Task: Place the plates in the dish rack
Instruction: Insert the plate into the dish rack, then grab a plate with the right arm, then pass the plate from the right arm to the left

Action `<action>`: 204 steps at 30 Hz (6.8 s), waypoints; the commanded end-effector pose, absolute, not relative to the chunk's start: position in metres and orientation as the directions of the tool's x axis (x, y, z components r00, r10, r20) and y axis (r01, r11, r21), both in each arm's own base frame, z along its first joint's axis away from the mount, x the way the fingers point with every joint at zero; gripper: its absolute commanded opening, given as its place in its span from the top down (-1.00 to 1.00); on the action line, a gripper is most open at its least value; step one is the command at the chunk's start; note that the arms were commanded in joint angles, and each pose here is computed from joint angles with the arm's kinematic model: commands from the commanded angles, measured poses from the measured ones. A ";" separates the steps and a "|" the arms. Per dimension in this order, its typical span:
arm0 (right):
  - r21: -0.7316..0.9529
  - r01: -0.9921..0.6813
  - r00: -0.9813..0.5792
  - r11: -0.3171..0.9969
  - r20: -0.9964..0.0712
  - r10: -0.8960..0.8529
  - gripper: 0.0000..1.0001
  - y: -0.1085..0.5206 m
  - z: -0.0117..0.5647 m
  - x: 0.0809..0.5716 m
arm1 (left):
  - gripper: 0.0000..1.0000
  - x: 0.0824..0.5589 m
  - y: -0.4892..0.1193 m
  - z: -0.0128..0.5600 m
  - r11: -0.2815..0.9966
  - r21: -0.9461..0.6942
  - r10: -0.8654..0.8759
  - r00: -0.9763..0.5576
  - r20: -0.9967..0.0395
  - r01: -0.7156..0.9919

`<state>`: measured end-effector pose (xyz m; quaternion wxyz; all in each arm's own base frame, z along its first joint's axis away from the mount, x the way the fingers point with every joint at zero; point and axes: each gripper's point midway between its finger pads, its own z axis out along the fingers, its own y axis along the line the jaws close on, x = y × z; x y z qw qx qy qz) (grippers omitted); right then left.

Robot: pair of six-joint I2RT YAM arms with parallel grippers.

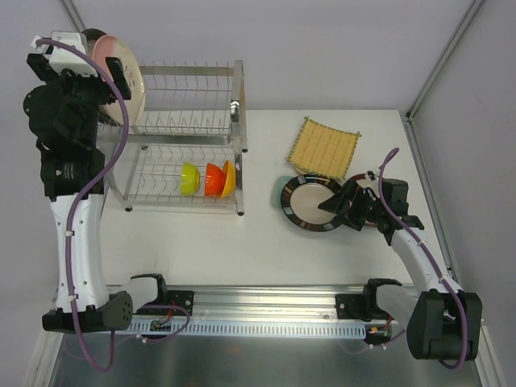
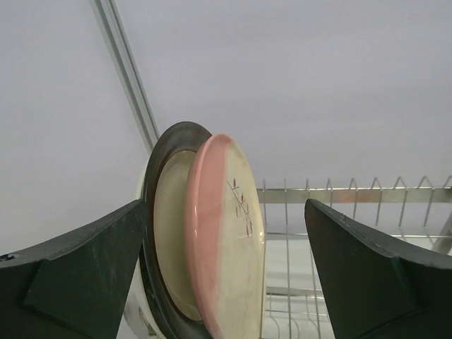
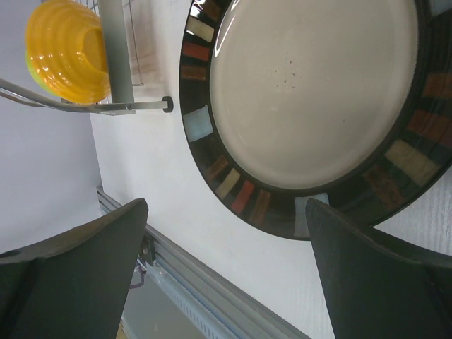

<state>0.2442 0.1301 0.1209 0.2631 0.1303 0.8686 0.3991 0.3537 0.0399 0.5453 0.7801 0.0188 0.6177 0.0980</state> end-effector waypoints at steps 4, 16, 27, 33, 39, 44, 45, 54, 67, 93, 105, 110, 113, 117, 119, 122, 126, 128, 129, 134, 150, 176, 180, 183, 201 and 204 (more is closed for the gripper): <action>0.746 -0.046 -0.806 0.664 -0.420 0.416 -0.99 0.130 0.139 0.249 | -0.92 0.303 0.017 0.573 0.999 0.044 0.051 0.347 -0.936 -0.029; 0.716 -0.042 -0.790 0.697 -0.450 0.415 -0.99 0.124 0.143 0.248 | -0.98 0.231 -0.026 0.533 0.975 -0.115 -0.172 0.314 -0.934 0.189; 0.685 0.006 -0.786 0.728 -0.447 0.427 -0.99 0.117 0.136 0.247 | -0.98 0.190 -0.084 0.417 0.827 -0.353 -0.398 0.012 -0.917 0.439; 0.600 0.158 -0.737 0.784 -0.457 0.498 -0.94 0.090 0.120 0.246 | -0.98 0.182 -0.077 0.341 0.849 -0.393 -0.393 -0.076 -0.917 0.354; 0.555 0.274 -0.683 0.786 -0.462 0.565 -0.92 0.072 0.104 0.249 | -0.98 0.187 -0.072 0.285 0.863 -0.415 -0.387 -0.149 -0.910 0.288; 0.567 0.308 -0.674 0.764 -0.436 0.596 -0.80 0.073 0.091 0.253 | -0.98 0.195 -0.065 0.255 0.883 -0.404 -0.369 -0.180 -0.912 0.237; 0.575 0.313 -0.672 0.756 -0.429 0.604 -0.79 0.074 0.089 0.255 | -0.98 0.197 -0.064 0.248 0.887 -0.401 -0.364 -0.188 -0.912 0.229; 0.628 0.341 -0.655 0.699 -0.375 0.656 -0.58 0.082 0.074 0.272 | -0.98 0.201 -0.067 0.213 0.872 -0.447 -0.393 -0.262 -0.882 0.198; 0.673 0.359 -0.654 0.647 -0.313 0.688 -0.31 0.092 0.056 0.287 | -0.98 0.202 -0.078 0.206 0.853 -0.466 -0.384 -0.321 -0.865 0.234; 0.681 0.313 -0.666 0.662 -0.340 0.664 0.94 0.093 0.066 0.277 | -0.98 0.183 -0.123 0.234 0.658 -0.658 -0.469 -0.484 -0.738 0.367; 0.746 0.139 -0.672 0.651 -0.412 0.616 0.99 0.108 0.124 0.278 | -0.98 0.185 -0.141 0.254 0.571 -0.727 -0.510 -0.528 -0.679 0.382; 0.770 0.052 -0.679 0.636 -0.439 0.588 0.99 0.116 0.145 0.277 | -0.98 0.188 -0.163 0.255 0.553 -0.736 -0.489 -0.563 -0.667 0.391; 0.781 0.000 -0.683 0.624 -0.456 0.571 0.99 0.121 0.158 0.275 | -0.98 0.192 -0.181 0.256 0.539 -0.744 -0.475 -0.587 -0.656 0.396; 0.791 -0.063 -0.690 0.608 -0.475 0.546 0.99 0.128 0.173 0.271 | -0.98 0.199 -0.196 0.255 0.561 -0.734 -0.464 -0.589 -0.662 0.383; 0.797 -0.088 -0.692 0.598 -0.481 0.539 0.99 0.131 0.181 0.270 | -0.98 0.206 -0.201 0.257 0.577 -0.728 -0.473 -0.575 -0.668 0.371; 0.808 -0.141 -0.702 0.571 -0.489 0.518 0.99 0.137 0.193 0.267 | -0.98 0.207 -0.216 0.257 0.573 -0.731 -0.462 -0.590 -0.662 0.371; 0.820 -0.241 -0.717 0.519 -0.510 0.475 0.99 0.149 0.212 0.259 | -0.98 0.209 -0.235 0.245 0.596 -0.725 -0.448 -0.605 -0.658 0.346; 0.825 -0.273 -0.722 0.494 -0.516 0.462 0.99 0.154 0.219 0.255 | -0.98 0.211 -0.240 0.243 0.604 -0.724 -0.454 -0.603 -0.656 0.333; 0.824 -0.309 -0.719 0.475 -0.529 0.450 0.99 0.158 0.226 0.253 | -0.98 0.215 -0.241 0.241 0.616 -0.724 -0.467 -0.596 -0.653 0.311; 0.830 -0.405 -0.724 0.383 -0.547 0.420 0.99 0.175 0.247 0.241 | -0.96 0.217 -0.252 0.243 0.638 -0.720 -0.494 -0.572 -0.655 0.273; 0.799 -0.551 -0.710 0.242 -0.601 0.368 0.99 0.198 0.272 0.220 | -0.48 0.220 -0.275 0.240 0.657 -0.718 -0.514 -0.558 -0.651 0.232; 0.805 -0.523 -0.725 0.282 -0.593 0.349 0.90 0.197 0.252 0.221 | 0.93 0.208 -0.281 0.260 0.559 -0.739 -0.538 -0.515 -0.668 0.375; 0.805 -0.497 -0.737 0.323 -0.588 0.333 0.73 0.195 0.237 0.222 | 1.00 0.206 -0.277 0.271 0.558 -0.710 -0.528 -0.477 -0.703 0.429; 0.795 -0.491 -0.732 0.357 -0.598 0.326 0.51 0.193 0.229 0.224 | 1.00 0.205 -0.277 0.280 0.556 -0.692 -0.520 -0.457 -0.721 0.460; 0.735 -0.307 -0.742 0.605 -0.583 0.331 -0.99 0.165 0.196 0.236 | 1.00 0.193 -0.270 0.346 0.589 -0.421 -0.371 -0.231 -0.899 0.690; 0.718 -0.268 -0.741 0.642 -0.579 0.339 -0.99 0.158 0.191 0.240 | 1.00 0.192 -0.263 0.352 0.606 -0.372 -0.357 -0.177 -0.917 0.703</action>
